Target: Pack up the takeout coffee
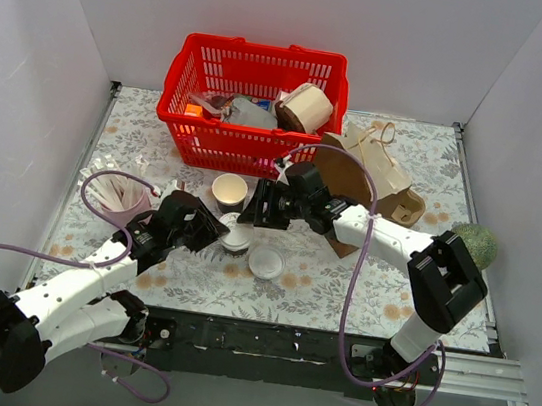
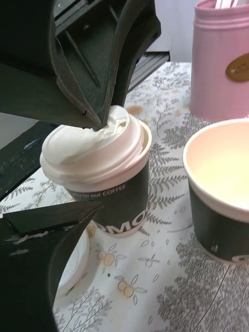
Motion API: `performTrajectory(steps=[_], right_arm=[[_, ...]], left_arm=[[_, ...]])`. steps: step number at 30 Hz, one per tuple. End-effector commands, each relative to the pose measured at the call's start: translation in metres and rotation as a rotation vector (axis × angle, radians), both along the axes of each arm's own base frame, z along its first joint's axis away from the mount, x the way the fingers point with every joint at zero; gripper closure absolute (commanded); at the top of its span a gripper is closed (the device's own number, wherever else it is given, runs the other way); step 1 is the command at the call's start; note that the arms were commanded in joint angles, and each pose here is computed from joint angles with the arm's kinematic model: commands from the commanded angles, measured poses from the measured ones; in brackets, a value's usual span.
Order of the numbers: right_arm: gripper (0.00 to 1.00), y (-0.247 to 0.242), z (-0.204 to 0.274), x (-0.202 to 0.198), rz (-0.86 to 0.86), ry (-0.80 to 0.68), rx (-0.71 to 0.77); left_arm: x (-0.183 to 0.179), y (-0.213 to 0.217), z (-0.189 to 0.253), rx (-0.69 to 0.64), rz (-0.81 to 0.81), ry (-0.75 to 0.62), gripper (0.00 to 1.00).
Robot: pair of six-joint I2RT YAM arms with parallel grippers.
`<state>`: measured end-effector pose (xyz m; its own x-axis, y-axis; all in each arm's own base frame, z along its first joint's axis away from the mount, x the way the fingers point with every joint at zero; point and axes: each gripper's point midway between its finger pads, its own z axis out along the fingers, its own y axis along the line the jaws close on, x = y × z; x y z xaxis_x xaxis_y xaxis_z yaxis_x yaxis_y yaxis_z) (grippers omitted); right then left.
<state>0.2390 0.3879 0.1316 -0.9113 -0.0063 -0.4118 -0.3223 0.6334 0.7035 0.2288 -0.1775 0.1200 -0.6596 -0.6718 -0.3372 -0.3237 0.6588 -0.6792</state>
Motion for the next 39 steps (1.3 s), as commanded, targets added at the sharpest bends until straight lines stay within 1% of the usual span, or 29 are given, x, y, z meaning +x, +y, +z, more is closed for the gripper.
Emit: performTrajectory(steps=[1,4,8,11,12,14,15,16,17,19,22,23,25,26,27,28,29,32,33,34,36,37,39], right_arm=[[0.33,0.023,0.021,-0.002,0.055,0.009,0.118],[0.32,0.027,0.019,0.000,0.059,0.021,0.124],[0.33,0.026,0.007,0.000,0.053,0.041,0.093],[0.37,0.023,-0.004,0.002,0.029,0.063,0.071],[0.39,0.023,-0.007,0.002,0.023,0.066,0.067],[0.48,0.022,-0.013,0.001,0.015,0.081,0.063],[0.53,0.021,-0.016,0.000,0.014,0.085,0.055],[0.61,0.018,-0.020,-0.002,0.012,0.096,0.045],[0.65,0.017,-0.023,-0.003,0.011,0.101,0.037],[0.69,0.012,-0.032,-0.007,0.011,0.120,0.014],[0.72,0.008,-0.039,-0.013,0.018,0.131,0.002],[0.73,0.004,-0.044,-0.015,0.015,0.143,-0.011],[0.78,-0.001,-0.053,-0.017,0.011,0.148,-0.043],[0.77,-0.001,-0.054,-0.017,0.014,0.151,-0.051],[0.75,-0.005,-0.058,-0.020,0.014,0.162,-0.076],[0.68,-0.006,-0.059,-0.018,0.013,0.147,-0.085],[0.66,-0.005,-0.056,-0.018,0.017,0.139,-0.081],[0.59,-0.001,-0.039,-0.012,0.019,0.090,-0.053],[0.58,0.002,-0.028,-0.009,0.023,0.066,-0.035],[0.55,0.003,-0.024,-0.009,0.025,0.057,-0.034],[0.53,0.007,-0.018,-0.008,0.042,0.029,-0.026],[0.50,0.011,-0.012,-0.007,0.050,0.016,-0.018],[0.49,0.012,-0.010,-0.005,0.063,0.006,-0.028]], left_arm=[[-0.015,0.013,-0.028,0.079,0.001,0.086,0.66],[-0.016,0.014,-0.029,0.083,0.002,0.093,0.66],[-0.016,0.013,-0.030,0.078,-0.006,0.096,0.65],[-0.017,0.012,-0.031,0.078,-0.008,0.100,0.64],[-0.017,0.012,-0.031,0.082,-0.011,0.100,0.63],[-0.018,0.012,-0.032,0.085,-0.015,0.107,0.62],[-0.019,0.013,-0.033,0.087,-0.014,0.111,0.61],[-0.019,0.013,-0.032,0.087,-0.015,0.111,0.60],[-0.020,0.014,-0.032,0.089,-0.013,0.113,0.59],[-0.022,0.014,-0.034,0.088,-0.014,0.119,0.57],[-0.025,0.015,-0.036,0.080,-0.015,0.127,0.57],[-0.028,0.015,-0.041,0.081,-0.017,0.138,0.58],[-0.031,0.015,-0.045,0.079,-0.018,0.153,0.60],[-0.034,0.016,-0.049,0.081,-0.020,0.162,0.62],[-0.035,0.016,-0.049,0.076,-0.022,0.164,0.62],[-0.034,0.013,-0.047,0.065,-0.032,0.156,0.62],[-0.034,0.012,-0.046,0.057,-0.039,0.149,0.62],[-0.030,0.002,-0.033,0.016,-0.082,0.093,0.56],[-0.027,0.001,-0.027,0.008,-0.088,0.069,0.50],[-0.028,-0.005,-0.021,-0.021,-0.118,0.055,0.48],[-0.027,-0.006,-0.015,-0.025,-0.126,0.034,0.43],[-0.026,-0.006,-0.014,-0.021,-0.125,0.031,0.40],[-0.024,-0.004,-0.013,-0.012,-0.117,0.026,0.37]])
